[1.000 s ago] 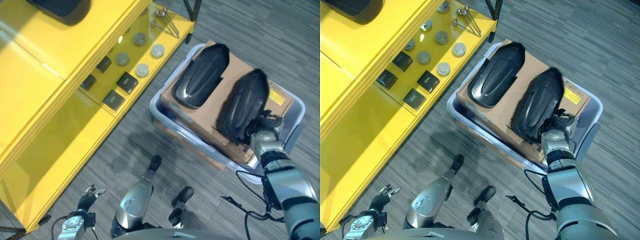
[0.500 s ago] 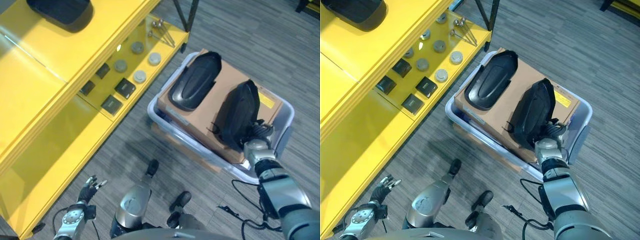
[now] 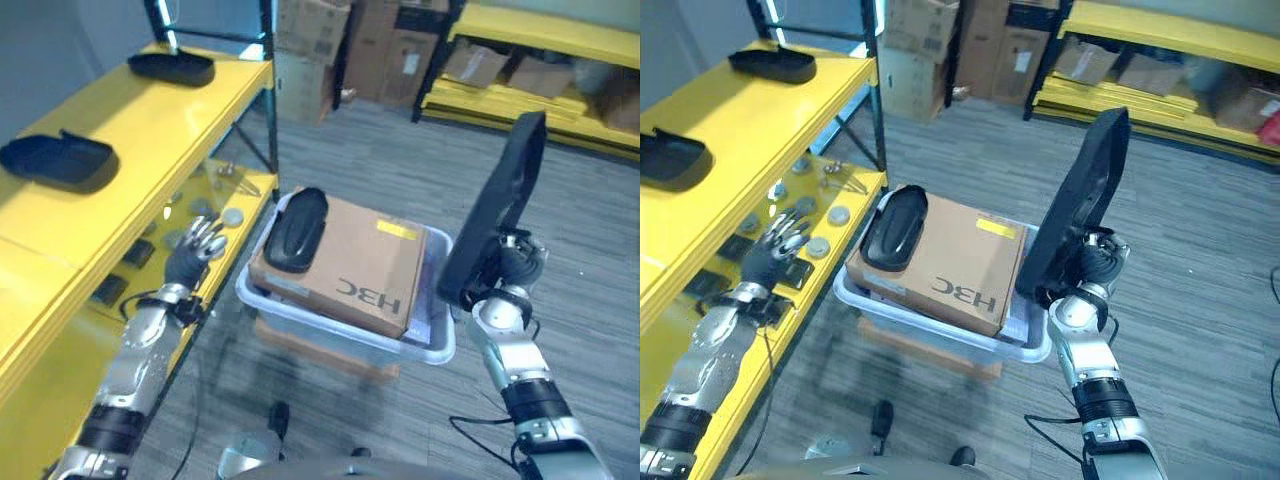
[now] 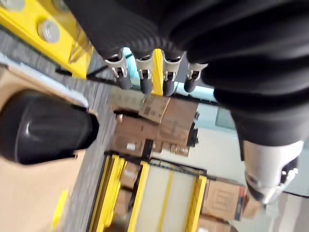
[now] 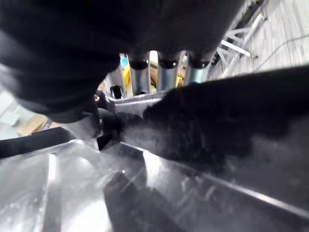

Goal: Move parts from the plastic box to the shelf.

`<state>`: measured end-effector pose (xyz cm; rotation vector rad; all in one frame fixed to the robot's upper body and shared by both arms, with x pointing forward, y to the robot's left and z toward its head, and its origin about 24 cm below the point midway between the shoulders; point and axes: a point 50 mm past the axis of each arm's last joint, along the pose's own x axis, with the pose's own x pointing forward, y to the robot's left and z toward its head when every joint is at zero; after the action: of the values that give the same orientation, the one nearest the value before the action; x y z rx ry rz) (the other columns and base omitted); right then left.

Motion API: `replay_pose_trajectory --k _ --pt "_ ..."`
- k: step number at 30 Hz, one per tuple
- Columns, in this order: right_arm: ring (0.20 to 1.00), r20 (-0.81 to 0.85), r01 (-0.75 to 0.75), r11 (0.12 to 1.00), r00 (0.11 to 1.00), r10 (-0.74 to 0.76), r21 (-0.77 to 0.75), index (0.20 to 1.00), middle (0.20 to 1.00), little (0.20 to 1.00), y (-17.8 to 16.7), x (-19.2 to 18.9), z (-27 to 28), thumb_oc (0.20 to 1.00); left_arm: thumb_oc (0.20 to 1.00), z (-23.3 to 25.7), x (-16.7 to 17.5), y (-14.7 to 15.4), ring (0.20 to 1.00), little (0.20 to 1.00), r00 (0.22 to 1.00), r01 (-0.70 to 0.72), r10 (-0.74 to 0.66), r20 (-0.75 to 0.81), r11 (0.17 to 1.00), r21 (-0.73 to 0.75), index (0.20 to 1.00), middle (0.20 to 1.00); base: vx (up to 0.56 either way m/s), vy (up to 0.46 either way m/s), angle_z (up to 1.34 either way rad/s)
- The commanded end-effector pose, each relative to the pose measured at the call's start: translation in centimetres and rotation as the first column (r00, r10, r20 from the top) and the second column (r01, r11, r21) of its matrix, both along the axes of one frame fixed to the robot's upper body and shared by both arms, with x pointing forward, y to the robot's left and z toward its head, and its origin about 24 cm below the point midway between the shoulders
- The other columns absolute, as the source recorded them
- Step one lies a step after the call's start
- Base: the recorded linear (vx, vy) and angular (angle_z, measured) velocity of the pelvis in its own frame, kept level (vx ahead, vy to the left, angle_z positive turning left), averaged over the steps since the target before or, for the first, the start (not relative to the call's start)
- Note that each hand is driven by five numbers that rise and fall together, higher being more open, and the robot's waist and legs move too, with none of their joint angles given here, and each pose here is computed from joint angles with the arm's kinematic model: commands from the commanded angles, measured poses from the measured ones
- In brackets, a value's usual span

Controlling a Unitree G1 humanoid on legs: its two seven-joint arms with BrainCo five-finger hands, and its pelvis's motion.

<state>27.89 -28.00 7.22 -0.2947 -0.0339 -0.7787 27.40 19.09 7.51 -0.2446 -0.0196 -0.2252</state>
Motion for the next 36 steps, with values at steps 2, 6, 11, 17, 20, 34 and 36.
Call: replay_pose_trajectory --k 2,6,11,17,20,34,36 --pt "0.200 0.040 -0.147 0.975 0.987 0.156 -0.167 0.200 0.200 0.200 1.2 2.5 3.2 0.200 1.000 -1.3 1.7 -2.6 1.000 1.000 0.988 0.075 -0.085 -0.128 0.994 -0.076 1.000 1.000 0.03 0.002 -0.14" --pt "0.200 0.003 -0.228 0.960 0.973 0.231 -0.164 0.200 0.200 0.200 2.9 3.3 2.7 0.200 1.000 -1.6 3.1 -4.9 1.000 1.000 0.972 0.104 -0.120 -0.200 0.991 -0.088 1.000 1.000 0.03 -0.004 -0.14" --pt "0.200 -0.049 -0.314 0.935 0.949 0.310 -0.162 0.200 0.200 0.200 5.1 4.1 1.7 0.200 1.000 -2.9 4.1 -7.6 1.000 1.000 0.945 0.140 -0.152 -0.289 0.988 -0.059 1.000 1.000 0.04 0.001 -0.14" --pt "0.200 -0.099 -0.387 0.904 0.922 0.375 -0.181 0.200 0.200 0.200 6.7 4.5 0.8 0.200 1.000 -2.7 4.3 -10.7 1.000 1.000 0.910 0.219 -0.243 -0.335 0.970 -0.109 1.000 1.000 0.01 0.004 -0.03" --pt "0.200 -0.114 -0.420 0.890 0.907 0.406 -0.177 0.200 0.200 0.200 7.5 4.7 0.5 0.200 1.000 -2.7 4.1 -12.1 1.000 1.000 0.893 0.246 -0.284 -0.350 0.958 -0.148 1.000 1.000 0.00 0.000 0.00" --pt "0.200 -0.167 -0.501 0.845 0.864 0.475 -0.188 0.200 0.200 0.200 9.7 5.2 -0.2 0.200 1.000 -0.6 4.0 -14.5 1.000 1.000 0.893 0.353 -0.388 -0.230 0.919 -0.178 1.000 1.000 0.00 0.000 0.00" --pt "0.200 -0.173 -0.509 0.840 0.859 0.482 -0.187 0.200 0.200 0.200 9.8 5.2 -0.4 0.200 1.000 -0.4 3.8 -14.8 1.000 1.000 0.892 0.364 -0.396 -0.217 0.915 -0.175 1.000 1.000 0.00 0.000 0.00"
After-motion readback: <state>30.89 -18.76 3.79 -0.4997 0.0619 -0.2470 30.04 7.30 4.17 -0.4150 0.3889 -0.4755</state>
